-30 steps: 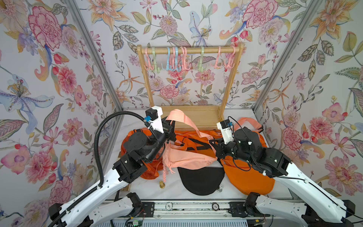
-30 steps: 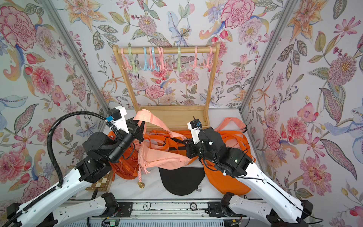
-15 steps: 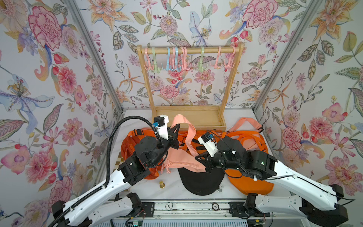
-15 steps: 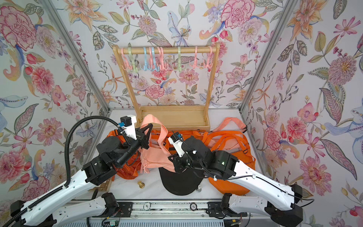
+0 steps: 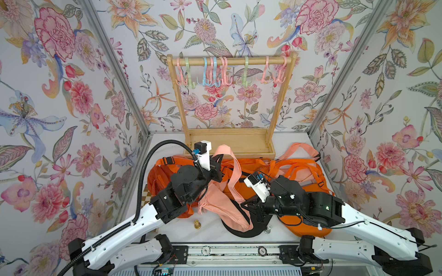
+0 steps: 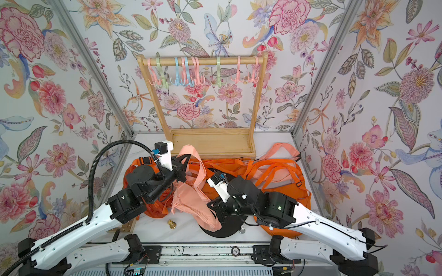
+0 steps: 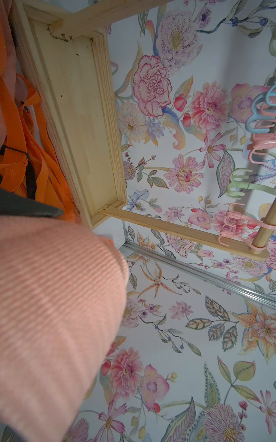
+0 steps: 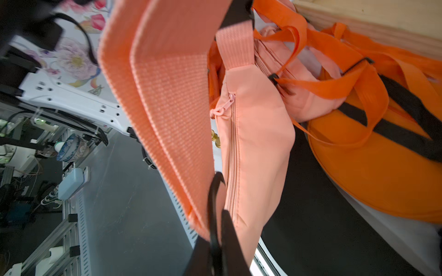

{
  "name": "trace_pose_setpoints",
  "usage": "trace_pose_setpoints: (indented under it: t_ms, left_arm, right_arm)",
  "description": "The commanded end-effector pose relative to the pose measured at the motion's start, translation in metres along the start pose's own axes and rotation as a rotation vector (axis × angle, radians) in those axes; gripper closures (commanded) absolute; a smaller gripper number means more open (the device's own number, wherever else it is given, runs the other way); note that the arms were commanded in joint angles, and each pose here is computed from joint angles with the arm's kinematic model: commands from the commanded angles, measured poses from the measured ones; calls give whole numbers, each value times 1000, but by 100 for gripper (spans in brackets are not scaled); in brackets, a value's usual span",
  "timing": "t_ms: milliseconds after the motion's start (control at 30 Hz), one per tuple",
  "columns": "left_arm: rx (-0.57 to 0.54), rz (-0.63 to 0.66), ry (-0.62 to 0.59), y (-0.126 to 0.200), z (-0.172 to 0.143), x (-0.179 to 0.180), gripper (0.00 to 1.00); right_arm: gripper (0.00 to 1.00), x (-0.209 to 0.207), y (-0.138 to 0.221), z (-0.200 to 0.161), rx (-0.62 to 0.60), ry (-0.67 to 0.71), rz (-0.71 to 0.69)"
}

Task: Take the bag off the hook
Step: Place the bag inside the bag.

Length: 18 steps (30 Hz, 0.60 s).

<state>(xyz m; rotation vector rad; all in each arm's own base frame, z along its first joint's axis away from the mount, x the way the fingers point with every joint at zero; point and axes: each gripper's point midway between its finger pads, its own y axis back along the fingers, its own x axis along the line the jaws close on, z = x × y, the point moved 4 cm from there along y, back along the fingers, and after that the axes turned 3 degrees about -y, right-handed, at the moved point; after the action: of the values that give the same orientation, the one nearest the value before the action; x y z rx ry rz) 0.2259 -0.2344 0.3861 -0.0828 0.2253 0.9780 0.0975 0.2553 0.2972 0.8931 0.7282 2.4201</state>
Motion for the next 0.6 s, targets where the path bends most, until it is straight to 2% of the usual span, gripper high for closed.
trace_pose_setpoints:
  t_ms: [0,167,267,433,567]
  left_arm:
    - [-53,-19,-16,-4,21,-10,100]
    - [-97,-82,-26,-10,52,-27,100]
    - [-129,-159,-24,-17,72,-45,100]
    - [-152,-255,-43,-42,85,-76,100]
    - [-155,-336,-53,-70,82,-104,100]
  right_arm:
    - [100,-13,-11,-7,42,-54,-34]
    - [100,-16,34,53,-169,-53,-41]
    - [100,-31,74,96,-336,-54,-117]
    - [100,-100,156,150,-613,-144,-415]
    - [100,-157,204,166,-724,-260,-598]
